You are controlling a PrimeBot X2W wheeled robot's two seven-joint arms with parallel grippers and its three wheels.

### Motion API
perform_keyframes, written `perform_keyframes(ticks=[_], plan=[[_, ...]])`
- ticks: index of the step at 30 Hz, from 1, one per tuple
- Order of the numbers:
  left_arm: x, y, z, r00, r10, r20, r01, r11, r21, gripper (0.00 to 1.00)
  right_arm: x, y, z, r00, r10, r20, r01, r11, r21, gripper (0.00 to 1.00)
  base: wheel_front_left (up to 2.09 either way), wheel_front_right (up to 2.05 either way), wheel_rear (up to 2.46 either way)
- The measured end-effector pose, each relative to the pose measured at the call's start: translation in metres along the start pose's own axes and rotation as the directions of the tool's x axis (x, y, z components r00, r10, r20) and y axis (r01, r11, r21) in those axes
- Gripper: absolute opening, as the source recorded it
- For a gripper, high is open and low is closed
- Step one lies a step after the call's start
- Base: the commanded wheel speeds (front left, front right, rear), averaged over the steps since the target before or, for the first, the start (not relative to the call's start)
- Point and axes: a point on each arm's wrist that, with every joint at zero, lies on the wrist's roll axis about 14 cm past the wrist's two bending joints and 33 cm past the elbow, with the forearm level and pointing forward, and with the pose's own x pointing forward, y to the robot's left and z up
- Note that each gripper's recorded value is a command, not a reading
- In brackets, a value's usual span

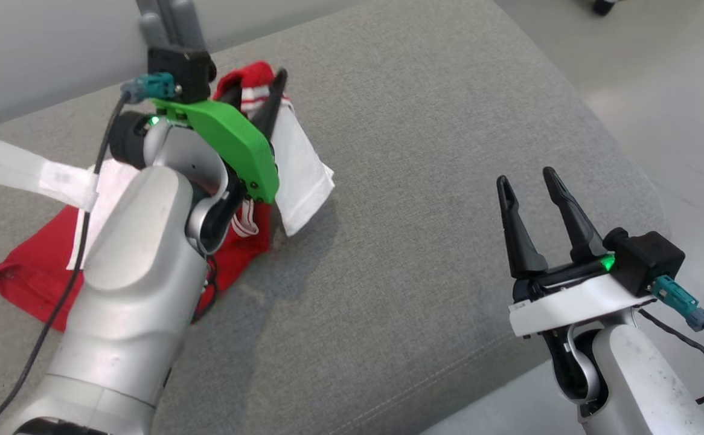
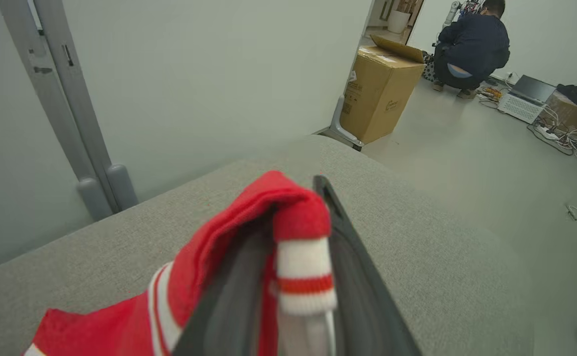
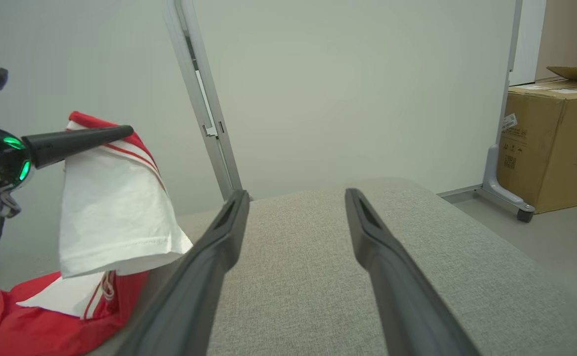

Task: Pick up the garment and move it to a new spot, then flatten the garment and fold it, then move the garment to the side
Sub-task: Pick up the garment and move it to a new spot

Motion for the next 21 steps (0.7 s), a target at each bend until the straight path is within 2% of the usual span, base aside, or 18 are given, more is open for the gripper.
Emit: perform_keyframes(ticks=[3, 6, 15, 21], plan=[[0.0, -0.011, -0.044, 0.993, -0.042, -0.106, 0.031, 0.994, -0.102, 1.0, -0.002, -0.015, -0.001, 0.999, -0.047, -0.006, 0.046, 0.999, -0.015, 1.0, 0.0, 0.0, 0.0], [-0.003, -0.021, -0.069, 0.982, -0.082, -0.171, 0.061, 0.991, -0.122, 1.0, -0.002, -0.022, -0.004, 0.997, -0.07, -0.017, 0.07, 0.997, -0.025, 1.0, 0.0, 0.0, 0.0], [-0.015, -0.01, -0.054, 0.992, -0.051, -0.115, 0.04, 0.995, -0.09, 1.0, 0.009, -0.01, -0.009, 0.999, -0.024, -0.022, 0.024, 1.0, -0.013, 1.0, 0.0, 0.0, 0.0], [-0.028, 0.002, -0.03, 1.0, -0.007, -0.03, 0.005, 0.998, -0.065, 1.0, 0.017, 0.005, -0.01, 1.0, 0.026, -0.016, -0.026, 1.0, 0.001, 1.0, 0.0, 0.0, 0.0]])
